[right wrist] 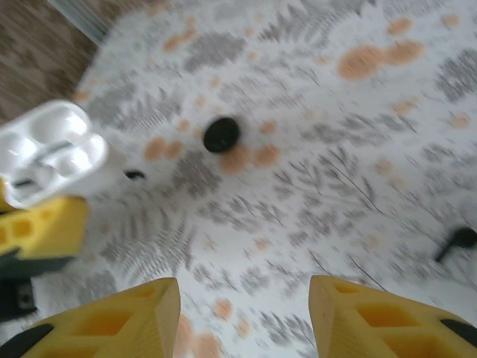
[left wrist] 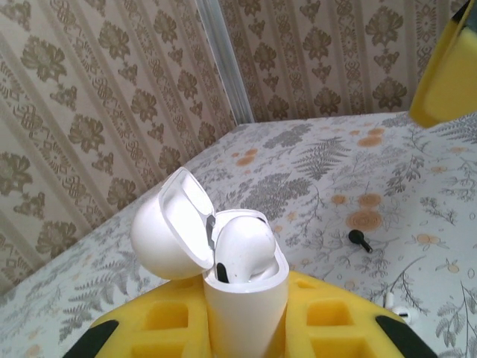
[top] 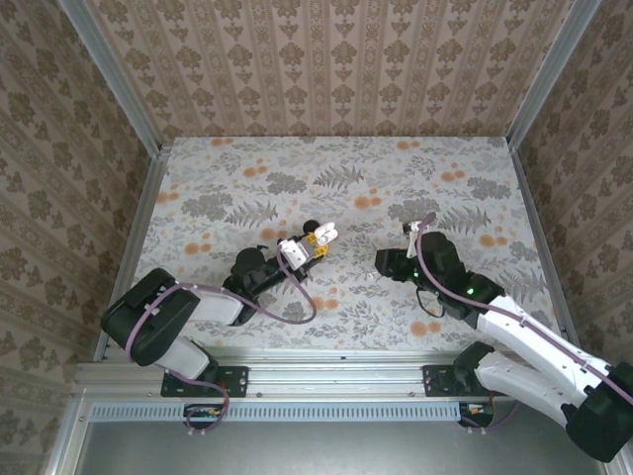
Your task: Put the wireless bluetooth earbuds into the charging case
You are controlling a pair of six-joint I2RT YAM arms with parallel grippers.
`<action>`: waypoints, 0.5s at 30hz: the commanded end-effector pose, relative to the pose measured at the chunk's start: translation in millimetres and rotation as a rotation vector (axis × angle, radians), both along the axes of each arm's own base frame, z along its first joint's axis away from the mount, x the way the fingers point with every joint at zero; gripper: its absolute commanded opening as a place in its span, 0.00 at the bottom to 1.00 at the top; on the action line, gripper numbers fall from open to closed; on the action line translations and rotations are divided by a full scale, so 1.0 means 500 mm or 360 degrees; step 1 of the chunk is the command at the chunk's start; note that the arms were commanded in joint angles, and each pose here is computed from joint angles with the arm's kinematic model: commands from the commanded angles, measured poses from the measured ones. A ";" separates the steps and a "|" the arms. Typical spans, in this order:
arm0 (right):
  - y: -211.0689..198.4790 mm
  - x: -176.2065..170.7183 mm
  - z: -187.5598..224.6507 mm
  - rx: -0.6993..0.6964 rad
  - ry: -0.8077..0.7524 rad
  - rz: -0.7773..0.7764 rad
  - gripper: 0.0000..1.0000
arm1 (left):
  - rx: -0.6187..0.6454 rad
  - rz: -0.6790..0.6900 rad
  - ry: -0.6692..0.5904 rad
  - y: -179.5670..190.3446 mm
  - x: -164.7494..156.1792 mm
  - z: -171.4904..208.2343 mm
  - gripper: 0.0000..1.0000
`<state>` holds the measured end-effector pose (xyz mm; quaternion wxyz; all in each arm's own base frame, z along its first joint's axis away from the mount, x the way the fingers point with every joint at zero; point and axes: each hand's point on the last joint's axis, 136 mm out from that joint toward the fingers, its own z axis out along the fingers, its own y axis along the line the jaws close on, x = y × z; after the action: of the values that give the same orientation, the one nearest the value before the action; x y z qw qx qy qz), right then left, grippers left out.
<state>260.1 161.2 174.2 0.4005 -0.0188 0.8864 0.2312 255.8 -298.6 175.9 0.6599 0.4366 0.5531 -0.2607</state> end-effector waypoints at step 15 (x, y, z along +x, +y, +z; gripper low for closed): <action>0.046 -0.049 -0.047 -0.1050 -0.0518 0.1776 0.53 | -0.0060 0.0014 0.0217 0.053 -0.020 -0.038 0.00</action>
<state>236.3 173.7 142.8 0.3177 -0.4970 0.7985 0.1199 250.3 -274.2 149.2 0.6276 0.4111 0.6003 -0.2770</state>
